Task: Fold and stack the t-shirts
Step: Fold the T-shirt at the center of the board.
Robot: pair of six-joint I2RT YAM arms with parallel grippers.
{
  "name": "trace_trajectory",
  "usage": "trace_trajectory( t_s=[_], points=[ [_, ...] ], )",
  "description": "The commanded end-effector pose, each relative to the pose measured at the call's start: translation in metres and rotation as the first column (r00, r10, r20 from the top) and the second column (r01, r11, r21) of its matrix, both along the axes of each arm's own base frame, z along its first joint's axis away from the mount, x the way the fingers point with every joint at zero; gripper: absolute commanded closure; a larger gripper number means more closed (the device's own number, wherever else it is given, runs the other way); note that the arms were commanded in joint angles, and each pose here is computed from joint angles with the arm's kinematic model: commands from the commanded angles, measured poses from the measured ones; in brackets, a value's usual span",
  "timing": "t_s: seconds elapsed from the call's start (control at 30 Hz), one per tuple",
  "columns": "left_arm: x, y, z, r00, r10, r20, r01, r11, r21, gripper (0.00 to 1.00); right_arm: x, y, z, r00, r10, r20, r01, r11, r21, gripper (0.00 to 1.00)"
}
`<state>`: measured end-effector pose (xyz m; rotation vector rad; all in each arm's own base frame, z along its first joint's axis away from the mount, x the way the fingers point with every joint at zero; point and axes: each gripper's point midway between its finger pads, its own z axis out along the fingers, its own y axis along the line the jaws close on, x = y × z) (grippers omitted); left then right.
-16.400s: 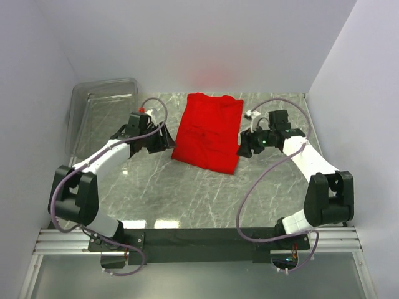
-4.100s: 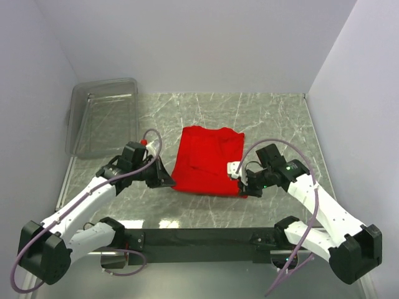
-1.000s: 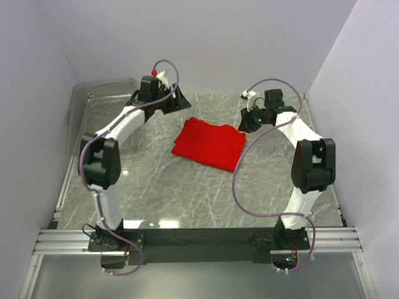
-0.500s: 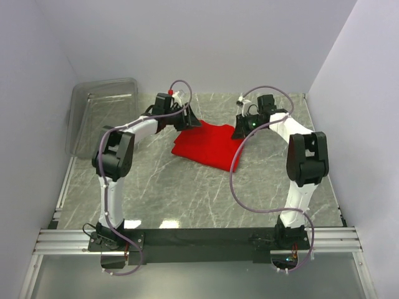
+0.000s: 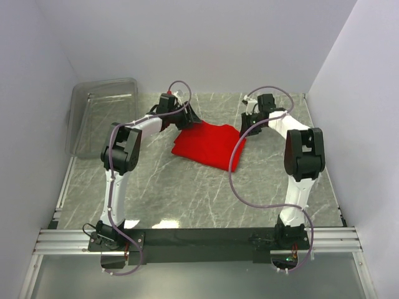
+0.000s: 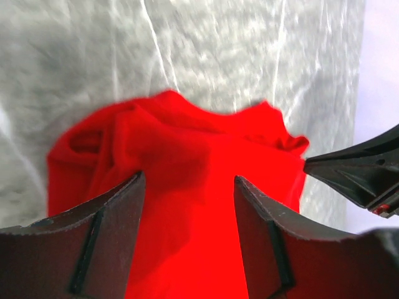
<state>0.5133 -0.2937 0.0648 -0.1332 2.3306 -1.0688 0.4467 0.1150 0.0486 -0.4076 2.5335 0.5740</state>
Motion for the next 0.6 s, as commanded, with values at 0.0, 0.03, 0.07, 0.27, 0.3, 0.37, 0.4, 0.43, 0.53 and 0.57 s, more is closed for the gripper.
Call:
trace_trajectory(
  t_s=[0.0,0.03,0.07,0.27,0.3,0.37,0.4,0.43,0.53,0.57],
  points=[
    [0.028,0.012,0.018,0.993,0.094,0.065,-0.097,0.995,0.028,0.36,0.030,-0.021,0.003,0.995,-0.094,0.043,0.096,0.994,-0.053,0.82],
    [0.033,0.014,0.018,0.991,0.112,0.076,-0.115,0.993,0.038,0.36,0.035,-0.021,0.001,0.994,-0.101,0.035,0.103,0.993,-0.052,0.82],
    [0.030,0.019,0.009,0.992,0.124,0.040,-0.126,0.990,0.067,0.36,0.035,-0.023,-0.001,0.994,-0.105,0.023,0.106,0.993,-0.050,0.82],
    [0.032,0.035,-0.001,0.986,0.166,0.023,-0.167,0.981,0.103,0.35,0.039,-0.031,0.000,0.992,-0.123,0.018,0.124,0.991,-0.051,0.82],
    [0.033,0.037,0.002,0.985,0.171,0.029,-0.173,0.979,0.104,0.35,0.039,-0.033,0.001,0.992,-0.127,0.016,0.127,0.991,-0.050,0.82],
    [0.035,0.042,0.004,0.981,0.189,0.039,-0.192,0.975,0.112,0.34,0.042,-0.034,0.009,0.991,-0.127,0.034,0.129,0.990,-0.049,0.82],
    [0.037,0.045,0.014,0.979,0.194,0.055,-0.199,0.974,0.106,0.34,0.043,-0.035,0.013,0.991,-0.130,0.043,0.132,0.990,-0.048,0.82],
    [0.039,0.045,0.021,0.979,0.190,0.079,-0.197,0.976,0.093,0.34,0.044,-0.037,0.024,0.989,-0.132,0.070,0.135,0.990,-0.045,0.82],
    [0.041,0.044,0.063,0.965,0.179,0.193,-0.192,0.980,0.049,0.33,0.046,-0.041,0.057,0.978,-0.119,0.169,0.128,0.991,-0.042,0.81],
    [0.040,0.044,0.075,0.961,0.171,0.217,-0.184,0.982,0.040,0.33,0.044,-0.041,0.066,0.976,-0.104,0.190,0.113,0.993,-0.039,0.80]
  ],
)
